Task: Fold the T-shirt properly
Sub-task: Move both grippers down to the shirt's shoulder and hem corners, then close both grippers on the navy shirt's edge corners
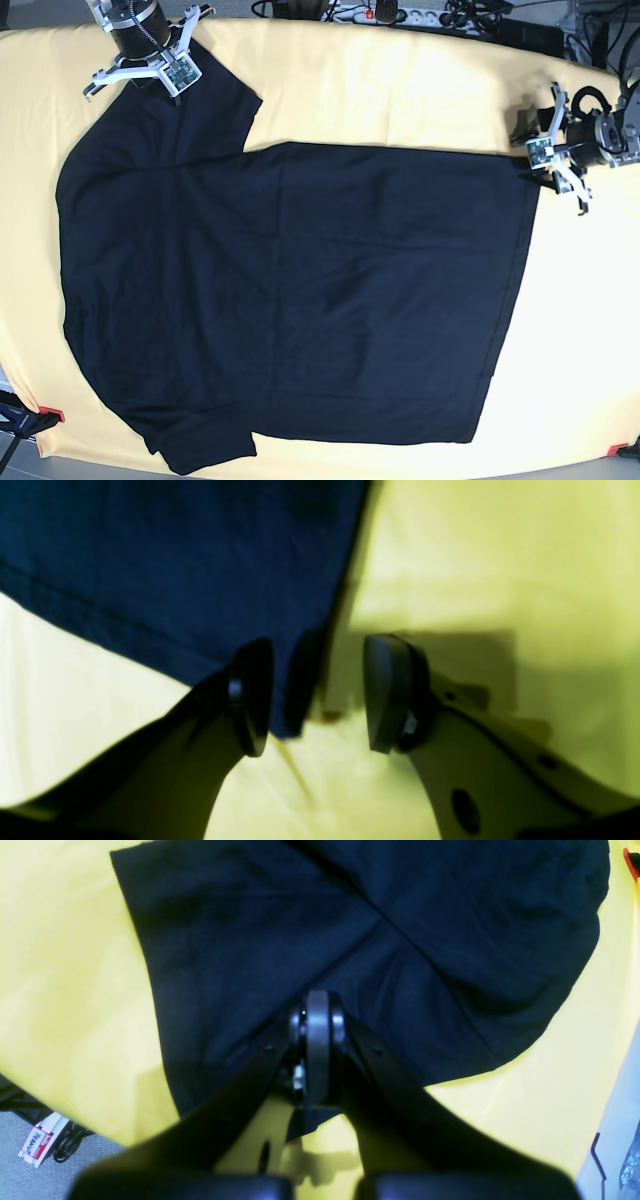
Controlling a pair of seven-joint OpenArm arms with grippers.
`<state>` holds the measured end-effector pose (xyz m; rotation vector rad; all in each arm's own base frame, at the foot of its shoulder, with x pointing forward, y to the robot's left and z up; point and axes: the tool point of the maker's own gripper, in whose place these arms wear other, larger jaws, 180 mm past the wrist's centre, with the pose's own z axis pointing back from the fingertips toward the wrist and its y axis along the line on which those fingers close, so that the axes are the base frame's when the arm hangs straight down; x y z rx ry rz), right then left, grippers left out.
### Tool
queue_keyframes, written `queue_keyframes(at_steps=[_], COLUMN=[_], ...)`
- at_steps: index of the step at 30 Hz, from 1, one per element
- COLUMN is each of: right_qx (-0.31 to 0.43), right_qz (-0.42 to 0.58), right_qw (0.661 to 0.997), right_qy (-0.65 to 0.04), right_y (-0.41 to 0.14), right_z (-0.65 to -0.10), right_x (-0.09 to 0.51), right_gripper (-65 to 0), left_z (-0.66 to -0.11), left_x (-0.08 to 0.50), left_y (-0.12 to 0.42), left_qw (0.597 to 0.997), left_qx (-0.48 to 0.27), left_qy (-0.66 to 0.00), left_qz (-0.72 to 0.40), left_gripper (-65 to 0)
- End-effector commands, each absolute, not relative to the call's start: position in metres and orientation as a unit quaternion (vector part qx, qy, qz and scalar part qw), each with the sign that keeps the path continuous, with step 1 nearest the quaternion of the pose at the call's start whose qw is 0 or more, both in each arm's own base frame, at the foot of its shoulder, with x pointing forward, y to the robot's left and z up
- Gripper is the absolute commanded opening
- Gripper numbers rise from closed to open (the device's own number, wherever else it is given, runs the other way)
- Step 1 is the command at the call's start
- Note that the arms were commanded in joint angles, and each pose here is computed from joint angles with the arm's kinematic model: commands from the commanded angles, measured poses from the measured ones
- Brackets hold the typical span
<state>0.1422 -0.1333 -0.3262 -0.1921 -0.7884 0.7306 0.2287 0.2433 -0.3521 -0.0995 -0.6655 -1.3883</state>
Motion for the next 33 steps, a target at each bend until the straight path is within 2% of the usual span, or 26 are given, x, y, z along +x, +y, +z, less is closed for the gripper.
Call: queue_keyframes(at_steps=[1,12,13,14,16,17,22,23,29,33], right_qx=[-0.093,-0.093,-0.093,-0.093,-0.093,-0.094,-0.095,-0.09,-0.098,-0.114], right_qz=[0.348,0.348,0.348,0.348,0.348,0.349,0.353,0.365,0.392,0.378], right_qw=[0.847,0.847,0.847,0.847,0.847,0.847,0.852,0.851,0.849,0.852], right_qy=[-0.39,-0.39,-0.39,-0.39,-0.39,-0.39,-0.374,-0.366,-0.342,-0.344], right_y=[-0.132,-0.132,-0.132,-0.132,-0.132,-0.132,-0.134,-0.132,-0.134,-0.144], right_z=[-0.318,-0.318,-0.318,-0.318,-0.318,-0.318,-0.322,-0.325,-0.331,-0.328], right_x=[0.146,0.145,0.145,0.146,0.146,0.145,0.142,0.139,0.129,0.134], right_gripper=[-65.0,-65.0,-65.0,-65.0,-65.0,-65.0,-65.0,-63.1,-41.6,-37.8], left_z=[-0.345,-0.36,-0.358,-0.357,-0.353,-0.353,-0.35,-0.349,-0.341,-0.331], left_x=[0.241,0.258,0.261,0.263,0.268,0.269,0.268,0.268,0.267,0.266], left_y=[0.249,0.244,0.244,0.245,0.245,0.246,0.239,0.238,0.224,0.211], left_qw=[0.707,0.672,0.671,0.671,0.672,0.675,0.683,0.682,0.666,0.648], left_qx=[-0.02,0.005,0.008,0.011,0.016,0.016,0.005,0.004,0.003,0.002], left_qy=[-0.303,-0.273,-0.276,-0.277,-0.28,-0.28,-0.287,-0.288,-0.299,-0.308], left_qz=[-0.638,-0.688,-0.688,-0.688,-0.686,-0.682,-0.671,-0.672,-0.683,-0.696], left_gripper=[-34.4,-35.0,-37.8,-43.4,-59.5,-65.0,-65.0,-65.0,-65.0,-65.0])
